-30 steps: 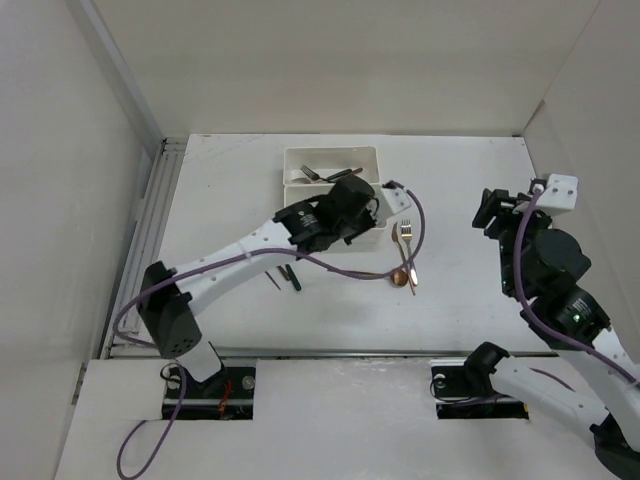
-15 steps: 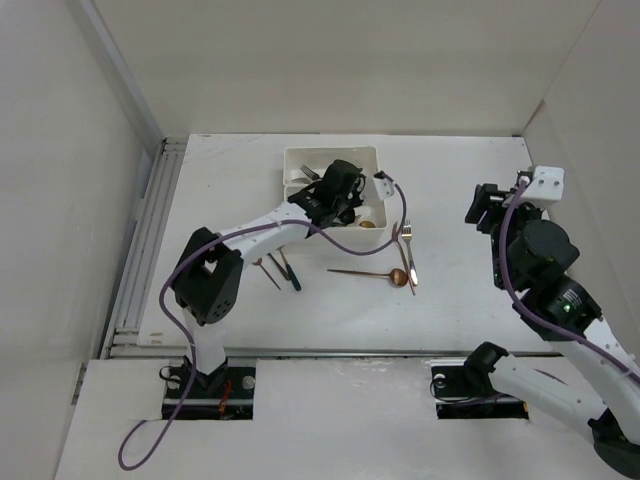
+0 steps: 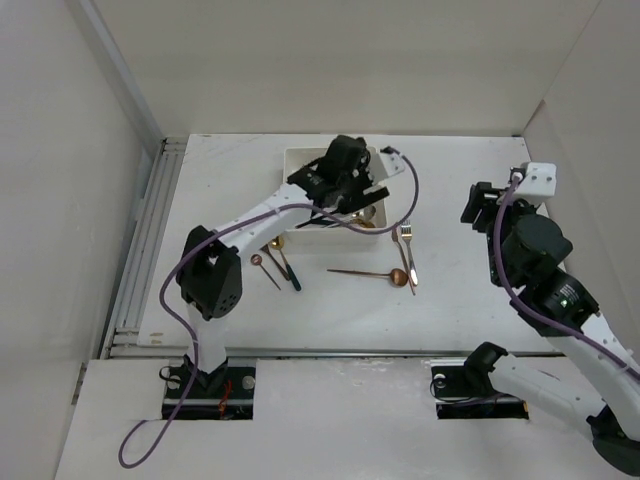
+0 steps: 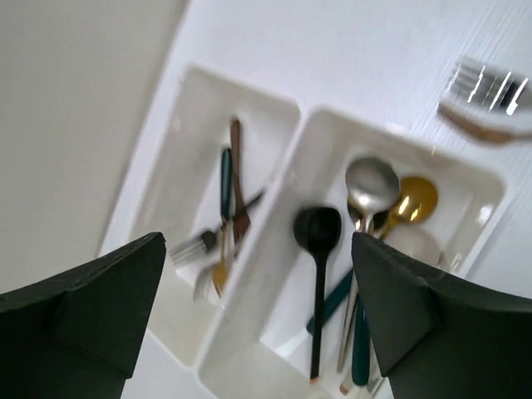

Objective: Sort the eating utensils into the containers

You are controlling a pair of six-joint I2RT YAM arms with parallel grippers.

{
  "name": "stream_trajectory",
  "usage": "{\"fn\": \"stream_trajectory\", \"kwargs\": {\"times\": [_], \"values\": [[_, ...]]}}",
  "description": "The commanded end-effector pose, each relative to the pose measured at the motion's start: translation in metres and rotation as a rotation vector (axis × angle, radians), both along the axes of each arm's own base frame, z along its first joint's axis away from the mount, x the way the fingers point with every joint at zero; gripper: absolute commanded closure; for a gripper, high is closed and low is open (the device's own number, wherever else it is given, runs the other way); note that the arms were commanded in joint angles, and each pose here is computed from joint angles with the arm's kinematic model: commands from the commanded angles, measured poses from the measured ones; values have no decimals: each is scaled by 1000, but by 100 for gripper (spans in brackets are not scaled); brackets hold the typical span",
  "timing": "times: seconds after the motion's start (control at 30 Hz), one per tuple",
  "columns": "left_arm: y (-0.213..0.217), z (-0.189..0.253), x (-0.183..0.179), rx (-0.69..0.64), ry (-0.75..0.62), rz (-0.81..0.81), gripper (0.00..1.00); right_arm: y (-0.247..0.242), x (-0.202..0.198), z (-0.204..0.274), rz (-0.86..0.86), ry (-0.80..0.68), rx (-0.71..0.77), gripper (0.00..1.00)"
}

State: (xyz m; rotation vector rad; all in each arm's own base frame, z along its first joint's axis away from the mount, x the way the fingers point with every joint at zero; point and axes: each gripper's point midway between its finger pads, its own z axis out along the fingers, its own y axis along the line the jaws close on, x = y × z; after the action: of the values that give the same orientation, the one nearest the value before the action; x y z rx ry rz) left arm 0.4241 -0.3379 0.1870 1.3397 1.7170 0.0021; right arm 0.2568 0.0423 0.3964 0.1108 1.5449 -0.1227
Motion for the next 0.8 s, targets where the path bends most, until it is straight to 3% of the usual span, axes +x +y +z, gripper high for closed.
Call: {"fn": "stream_trajectory", "kwargs": {"times": [0.0, 0.13, 0.17, 0.27, 0.53, 0.6, 0.77], "values": [[-24, 85, -18, -196, 32, -113, 8, 6, 0, 9, 32, -14, 20, 35], [-40, 50, -101, -76, 192, -445, 28, 13, 2, -2, 61, 6, 3, 35], [-34, 20, -122, -15, 266, -478, 36, 13, 2, -2, 62, 6, 3, 35], [-35, -24, -161, 75, 360, -568, 40, 13, -2, -9, 81, 13, -3, 35], [-50, -97, -151, 165, 489, -521, 45, 9, -5, -16, 90, 28, -70, 34], [-58, -104, -144, 169, 455, -514, 41, 8, -4, -17, 89, 30, -100, 34], [-64, -139, -148, 202, 531, -457, 38, 8, -3, -19, 89, 34, -135, 33]]}}
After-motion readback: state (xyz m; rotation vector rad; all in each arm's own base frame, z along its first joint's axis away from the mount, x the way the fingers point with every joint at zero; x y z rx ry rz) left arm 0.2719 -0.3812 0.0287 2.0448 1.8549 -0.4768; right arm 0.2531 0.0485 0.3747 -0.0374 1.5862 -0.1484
